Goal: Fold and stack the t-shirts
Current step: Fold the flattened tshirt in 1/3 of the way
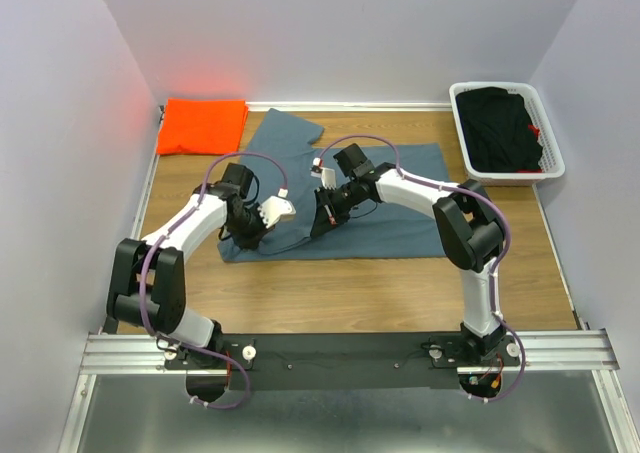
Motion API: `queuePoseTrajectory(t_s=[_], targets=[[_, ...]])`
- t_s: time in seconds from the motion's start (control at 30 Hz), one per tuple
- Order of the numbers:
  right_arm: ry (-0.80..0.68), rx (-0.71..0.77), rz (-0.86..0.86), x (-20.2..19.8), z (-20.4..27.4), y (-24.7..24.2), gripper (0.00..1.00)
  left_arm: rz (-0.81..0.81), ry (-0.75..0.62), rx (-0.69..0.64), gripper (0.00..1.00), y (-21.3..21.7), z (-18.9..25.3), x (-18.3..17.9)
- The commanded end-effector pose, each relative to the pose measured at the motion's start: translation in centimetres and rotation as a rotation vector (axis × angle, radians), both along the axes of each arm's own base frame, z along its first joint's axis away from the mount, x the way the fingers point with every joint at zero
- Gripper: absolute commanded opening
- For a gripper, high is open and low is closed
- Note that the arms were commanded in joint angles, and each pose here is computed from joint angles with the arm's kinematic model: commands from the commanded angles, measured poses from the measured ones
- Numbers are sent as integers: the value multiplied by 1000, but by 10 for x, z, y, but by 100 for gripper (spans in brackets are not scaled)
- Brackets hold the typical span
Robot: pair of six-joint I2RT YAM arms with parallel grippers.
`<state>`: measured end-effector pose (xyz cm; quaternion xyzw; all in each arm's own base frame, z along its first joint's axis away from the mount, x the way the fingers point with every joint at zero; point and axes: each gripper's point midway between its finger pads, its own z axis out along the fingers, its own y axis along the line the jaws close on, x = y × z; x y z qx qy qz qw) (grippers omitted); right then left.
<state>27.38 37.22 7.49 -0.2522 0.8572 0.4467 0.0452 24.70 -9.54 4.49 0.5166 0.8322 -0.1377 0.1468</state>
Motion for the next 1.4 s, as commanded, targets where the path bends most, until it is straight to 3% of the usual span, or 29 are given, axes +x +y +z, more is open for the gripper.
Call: queuePoseTrajectory(t_s=[0.0, 0.13, 0.67, 0.8, 0.87, 0.93, 1.03, 1.1, 1.2, 1.37], targets=[[-67, 80, 0, 13, 36, 7, 1, 17, -100, -10, 0, 2, 38, 20], [-83, 90, -16, 29, 38, 9, 1, 39, -157, -38, 0, -3, 60, 49], [-63, 85, -66, 65, 19, 4, 1, 149, -209, -77, 0, -3, 60, 129], [-59, 83, -88, 73, 19, -1, 8, 160, -213, -114, 4, -11, 63, 141], [-71, 87, -104, 80, 22, -4, 13, 169, -214, -145, 11, -15, 67, 147], [-72, 95, -137, 92, 28, -13, 25, 185, -164, -211, 26, -23, 65, 149], [-114, 110, -196, 115, 47, -33, 38, 238, -157, -313, 33, -29, 81, 168], [-151, 113, -249, 133, 59, -52, 52, 289, -169, -360, 39, -24, 90, 179], [-186, 111, -316, 153, 70, -82, 52, 307, -209, -369, 40, -18, 104, 181], [-244, -21, -341, 141, 63, -140, 52, 309, -238, -315, 40, -5, 108, 151]])
